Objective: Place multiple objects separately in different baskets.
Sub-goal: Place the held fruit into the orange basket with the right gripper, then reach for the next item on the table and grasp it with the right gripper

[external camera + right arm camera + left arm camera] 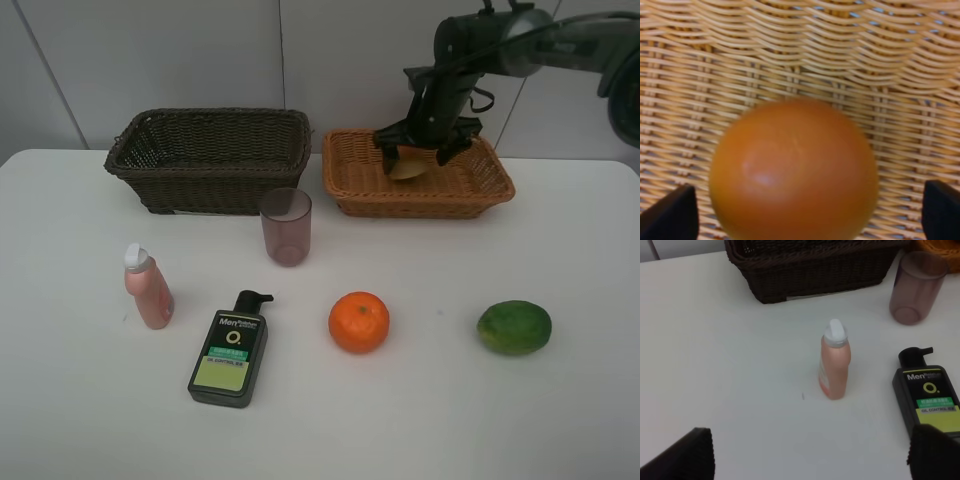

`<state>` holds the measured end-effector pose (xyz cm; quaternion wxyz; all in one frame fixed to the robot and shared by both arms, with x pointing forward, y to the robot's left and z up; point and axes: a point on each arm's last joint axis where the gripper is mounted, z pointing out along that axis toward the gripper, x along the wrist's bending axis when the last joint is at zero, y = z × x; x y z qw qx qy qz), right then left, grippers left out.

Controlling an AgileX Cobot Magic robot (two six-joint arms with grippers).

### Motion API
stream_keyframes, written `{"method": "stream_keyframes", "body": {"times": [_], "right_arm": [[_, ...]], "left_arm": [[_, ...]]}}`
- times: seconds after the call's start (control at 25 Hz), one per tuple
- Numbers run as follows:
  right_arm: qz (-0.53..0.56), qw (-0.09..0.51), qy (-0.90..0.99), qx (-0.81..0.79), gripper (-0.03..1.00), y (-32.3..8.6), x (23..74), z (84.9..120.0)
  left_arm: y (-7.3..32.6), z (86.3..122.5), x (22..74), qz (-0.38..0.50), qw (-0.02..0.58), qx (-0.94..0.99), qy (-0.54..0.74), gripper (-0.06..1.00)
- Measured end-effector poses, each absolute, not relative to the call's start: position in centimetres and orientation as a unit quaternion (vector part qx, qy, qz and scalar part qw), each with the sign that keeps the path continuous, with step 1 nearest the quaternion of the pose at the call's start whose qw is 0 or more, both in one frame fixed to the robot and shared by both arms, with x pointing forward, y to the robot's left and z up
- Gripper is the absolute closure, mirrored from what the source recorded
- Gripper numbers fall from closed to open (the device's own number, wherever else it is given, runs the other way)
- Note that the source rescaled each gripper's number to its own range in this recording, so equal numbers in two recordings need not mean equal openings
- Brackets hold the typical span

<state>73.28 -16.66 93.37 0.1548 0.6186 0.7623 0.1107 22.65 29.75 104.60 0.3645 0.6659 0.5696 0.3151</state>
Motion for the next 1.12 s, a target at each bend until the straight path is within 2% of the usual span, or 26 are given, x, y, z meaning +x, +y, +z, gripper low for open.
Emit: {"method": "stream_keyframes", "body": {"times": [0.2, 0.52, 0.84, 1.12], "right_arm": [[0.113, 0.153, 0.771, 0.608, 0.00, -15.2, 72.6, 94.3], [0.118, 0.144, 0.778, 0.600, -0.02, -13.8, 69.6, 100.1], [0.137, 0.150, 0.795, 0.571, -0.03, -14.8, 62.7, 103.7], [0.148, 0.153, 0.799, 0.562, -0.03, -17.5, 55.3, 104.6]], "left_arm": [[29.7, 104.6, 22.7, 0.315, 0.364, 0.666, 0.570, -0.06], [29.7, 104.6, 22.7, 0.315, 0.364, 0.666, 0.570, -0.06], [29.7, 104.6, 22.7, 0.316, 0.365, 0.666, 0.569, -0.06], [29.7, 104.6, 22.7, 0.316, 0.365, 0.665, 0.569, -0.06]]}}
